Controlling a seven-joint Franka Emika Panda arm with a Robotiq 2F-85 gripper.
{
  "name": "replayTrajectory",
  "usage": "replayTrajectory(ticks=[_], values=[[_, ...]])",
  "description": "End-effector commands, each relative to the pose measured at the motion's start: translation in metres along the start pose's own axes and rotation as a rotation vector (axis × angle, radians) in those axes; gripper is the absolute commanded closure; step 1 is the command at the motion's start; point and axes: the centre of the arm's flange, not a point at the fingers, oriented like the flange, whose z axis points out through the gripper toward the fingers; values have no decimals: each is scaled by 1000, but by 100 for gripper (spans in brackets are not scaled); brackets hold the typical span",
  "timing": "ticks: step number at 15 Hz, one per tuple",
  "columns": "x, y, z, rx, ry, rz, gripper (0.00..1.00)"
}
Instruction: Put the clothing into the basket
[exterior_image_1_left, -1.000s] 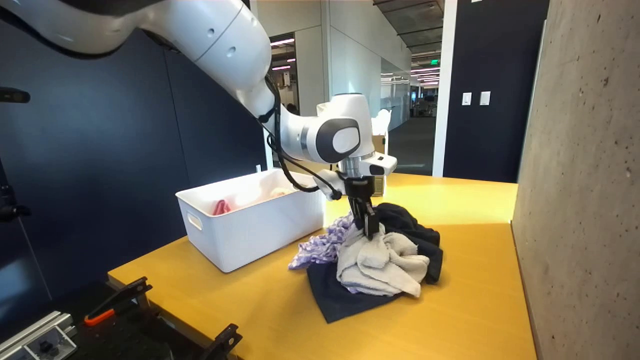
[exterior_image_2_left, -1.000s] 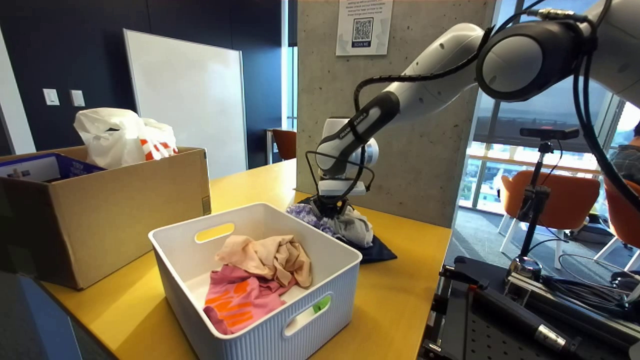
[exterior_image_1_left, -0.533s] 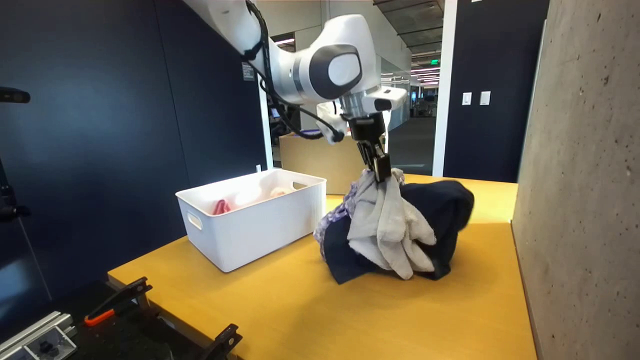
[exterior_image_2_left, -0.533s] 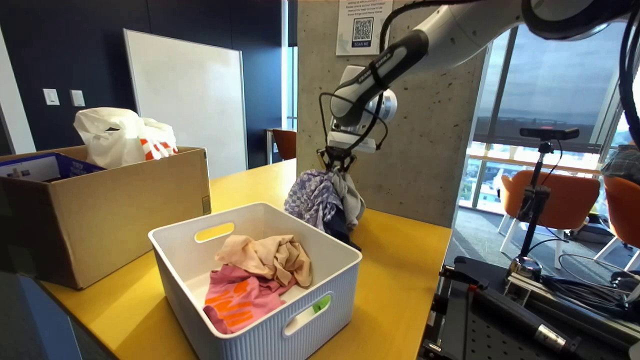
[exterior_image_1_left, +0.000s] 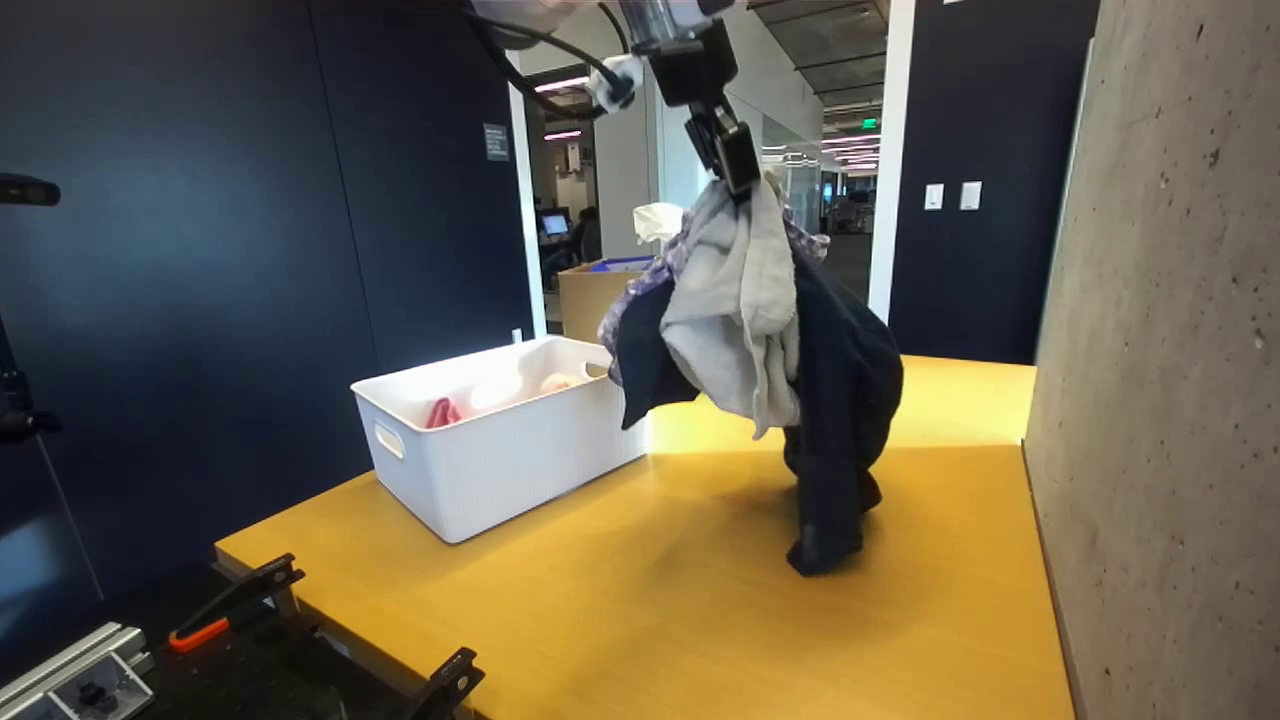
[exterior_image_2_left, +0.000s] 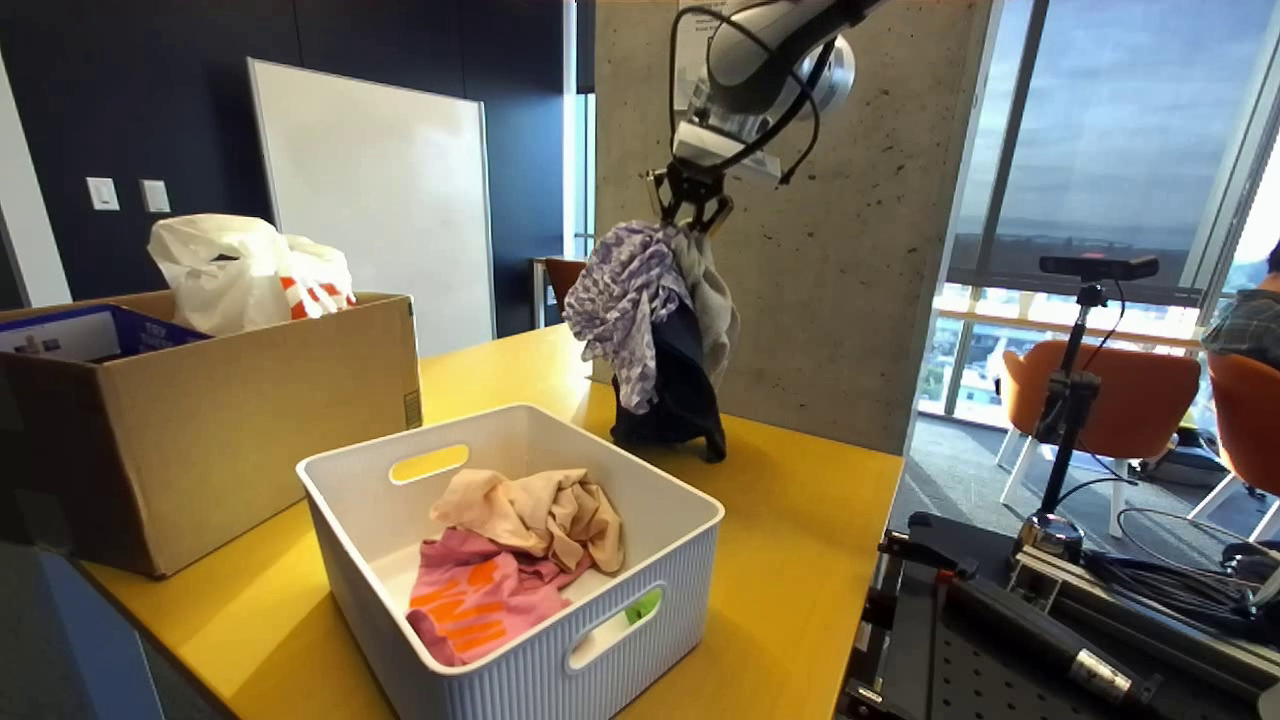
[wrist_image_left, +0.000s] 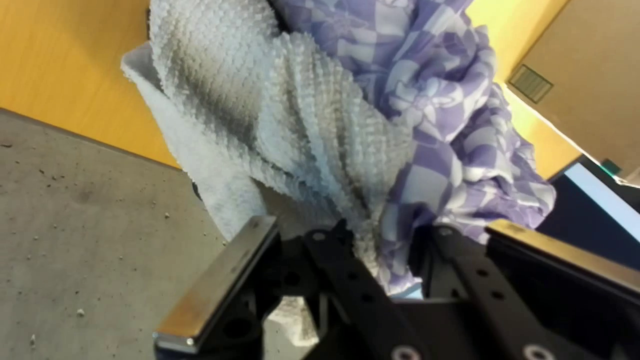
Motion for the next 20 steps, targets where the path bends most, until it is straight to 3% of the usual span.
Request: replayTrajectory(ticks=[1, 7, 11, 15, 17, 20], values=[[-16, -18, -94, 60, 82, -9, 95], [-41, -106, -221, 188, 135, -166, 95], [-67, -194, -277, 233, 62, -295, 95], [-100, -256, -219, 240, -127, -425, 95], [-116, -268, -162, 184, -188, -452, 95], [-132, -258, -73, 73, -265, -466, 95]])
